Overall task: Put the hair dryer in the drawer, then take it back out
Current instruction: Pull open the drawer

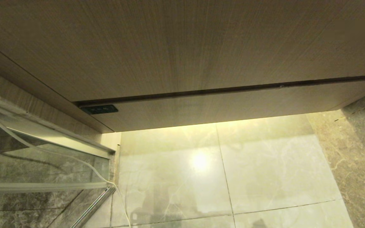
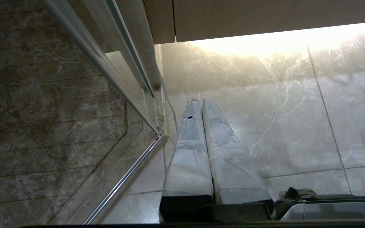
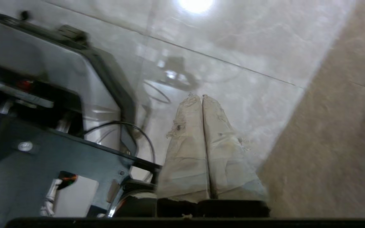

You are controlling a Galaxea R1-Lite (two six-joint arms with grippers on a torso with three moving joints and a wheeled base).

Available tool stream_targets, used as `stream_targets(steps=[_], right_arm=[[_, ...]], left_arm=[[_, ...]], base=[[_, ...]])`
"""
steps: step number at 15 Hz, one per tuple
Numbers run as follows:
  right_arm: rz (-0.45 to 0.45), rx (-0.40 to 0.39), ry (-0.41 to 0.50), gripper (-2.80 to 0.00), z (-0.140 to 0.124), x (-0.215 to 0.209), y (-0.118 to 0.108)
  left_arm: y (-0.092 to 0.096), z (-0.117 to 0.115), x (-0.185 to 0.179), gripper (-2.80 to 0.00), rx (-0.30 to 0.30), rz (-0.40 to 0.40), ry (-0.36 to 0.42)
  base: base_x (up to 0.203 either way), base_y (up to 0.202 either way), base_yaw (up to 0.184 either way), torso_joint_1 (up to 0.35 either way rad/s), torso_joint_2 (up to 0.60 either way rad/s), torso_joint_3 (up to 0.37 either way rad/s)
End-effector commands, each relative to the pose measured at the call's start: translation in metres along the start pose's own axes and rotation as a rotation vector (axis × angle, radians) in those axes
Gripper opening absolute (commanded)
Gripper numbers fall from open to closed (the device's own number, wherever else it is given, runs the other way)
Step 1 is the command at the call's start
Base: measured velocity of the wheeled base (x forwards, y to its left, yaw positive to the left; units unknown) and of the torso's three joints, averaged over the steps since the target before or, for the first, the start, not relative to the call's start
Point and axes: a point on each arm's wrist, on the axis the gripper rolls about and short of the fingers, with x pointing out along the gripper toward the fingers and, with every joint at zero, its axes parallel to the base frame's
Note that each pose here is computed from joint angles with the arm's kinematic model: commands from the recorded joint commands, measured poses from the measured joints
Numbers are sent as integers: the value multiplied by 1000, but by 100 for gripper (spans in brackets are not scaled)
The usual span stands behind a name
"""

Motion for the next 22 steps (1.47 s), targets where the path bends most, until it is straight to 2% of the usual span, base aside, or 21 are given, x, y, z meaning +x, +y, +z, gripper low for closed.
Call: stream_targets(steps=[1, 3, 6, 7, 12, 13, 15, 17, 20, 22], right_arm=[[70, -4, -12, 0, 5, 4, 0], [108, -33, -19, 0, 18, 14, -2], [128, -122, 15, 0, 46, 32, -9], [125, -179, 6, 0, 56, 35, -12], [22, -645, -55, 0, 90, 71, -22], [2, -709, -69, 0, 98, 79, -25], [5, -762, -60, 0, 113, 106, -30], [-8, -801, -92, 0, 125, 131, -32], [-77, -963, -151, 0, 148, 167, -40], [-68, -1021, -225, 0, 159, 192, -46]], left_arm=[[0, 0, 0, -280, 0, 0, -1], [0, 0, 0, -280, 0, 2, -1], [0, 0, 0, -280, 0, 0, -1], [0, 0, 0, -280, 0, 0, -1], [0, 0, 0, -280, 0, 0, -1], [0, 0, 0, -280, 0, 0, 1], [0, 0, 0, -280, 0, 0, 1], [0, 0, 0, -280, 0, 0, -1], [0, 0, 0, -280, 0, 0, 1], [0, 0, 0, -280, 0, 0, -1]], base=[[0, 0, 0, 0, 0, 0], [0, 0, 0, 0, 0, 0], [0, 0, 0, 0, 0, 0], [0, 0, 0, 0, 0, 0], [0, 0, 0, 0, 0, 0], [0, 0, 0, 0, 0, 0], [0, 0, 0, 0, 0, 0], [0, 0, 0, 0, 0, 0], [0, 0, 0, 0, 0, 0], [0, 0, 0, 0, 0, 0]])
